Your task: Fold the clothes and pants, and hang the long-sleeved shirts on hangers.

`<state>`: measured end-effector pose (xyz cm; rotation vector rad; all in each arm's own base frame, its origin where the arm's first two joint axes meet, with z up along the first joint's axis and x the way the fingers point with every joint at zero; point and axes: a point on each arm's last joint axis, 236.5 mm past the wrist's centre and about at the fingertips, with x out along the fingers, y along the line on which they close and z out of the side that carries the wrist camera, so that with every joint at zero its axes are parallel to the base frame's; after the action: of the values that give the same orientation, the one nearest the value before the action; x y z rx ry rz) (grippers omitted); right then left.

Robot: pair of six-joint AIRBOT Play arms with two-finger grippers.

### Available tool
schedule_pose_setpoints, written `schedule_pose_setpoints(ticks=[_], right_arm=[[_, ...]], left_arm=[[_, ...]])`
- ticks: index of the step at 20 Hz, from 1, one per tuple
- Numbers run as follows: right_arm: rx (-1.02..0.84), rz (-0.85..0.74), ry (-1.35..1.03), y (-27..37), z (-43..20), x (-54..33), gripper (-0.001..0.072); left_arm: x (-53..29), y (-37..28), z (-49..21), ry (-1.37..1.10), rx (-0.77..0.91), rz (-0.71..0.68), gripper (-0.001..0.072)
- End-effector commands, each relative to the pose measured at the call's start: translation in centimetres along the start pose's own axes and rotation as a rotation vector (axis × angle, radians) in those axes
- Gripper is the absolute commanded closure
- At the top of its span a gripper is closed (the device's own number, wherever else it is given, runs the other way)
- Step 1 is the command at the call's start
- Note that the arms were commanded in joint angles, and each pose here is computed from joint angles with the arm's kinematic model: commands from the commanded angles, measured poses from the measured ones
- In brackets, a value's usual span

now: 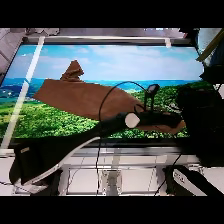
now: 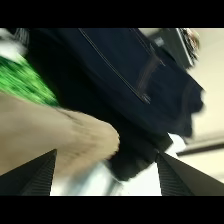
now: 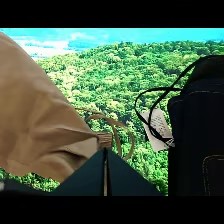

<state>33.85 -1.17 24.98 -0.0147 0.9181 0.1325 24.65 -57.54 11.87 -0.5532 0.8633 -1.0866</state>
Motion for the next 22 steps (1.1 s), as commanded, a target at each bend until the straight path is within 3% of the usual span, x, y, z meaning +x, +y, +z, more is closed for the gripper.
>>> schedule_pose_setpoints(ticks=[1,2,3,7,10,12,14,16,19,22], right_arm=[[0.001,-0.014,0.012,-0.5,0.0,0.5,0.0515],[0.002,-0.023,0.015,-0.7,-0.1,0.5,0.0422],[0.003,-0.031,0.018,-0.9,-0.1,0.6,0.0385],[0.018,-0.016,0.045,-0.7,-0.6,1.0,0.0378],[0.058,0.051,0.042,0.8,-0.4,1.5,0.0378],[0.078,0.120,0.047,2.2,-0.5,2.5,0.0377],[0.095,0.211,0.056,4.1,-0.8,3.3,0.0373],[0.114,0.307,0.029,6.2,-0.2,3.3,0.0357],[0.115,0.311,-0.039,6.5,0.8,2.3,0.0358],[0.112,0.243,-0.032,5.9,-1.3,0.5,0.0357]], left_arm=[[-5.9,5.4,6.4,0.018,0.052,0.094,0.0004],[-9.5,8.3,8.9,0.032,0.058,0.156,0.0004],[-14.1,11.9,11.4,0.033,0.035,0.244,0.0004],[-36.9,25.8,16.7,-0.081,-0.051,0.801,0.0004],[-53.0,32.4,12.1,-0.172,-0.254,1.158,0.0005],[-60.2,35.8,7.8,-0.278,-0.424,1.273,0.0008],[-65.5,39.1,3.9,-0.460,-0.657,1.273,0.0008],[-67.6,41.7,2.5,-0.634,-0.847,1.104,0.0009],[-67.4,45.1,3.5,-0.759,-0.906,0.821,0.0013],[-65.1,49.3,2.8,-0.746,-0.948,0.732,0.0014]])
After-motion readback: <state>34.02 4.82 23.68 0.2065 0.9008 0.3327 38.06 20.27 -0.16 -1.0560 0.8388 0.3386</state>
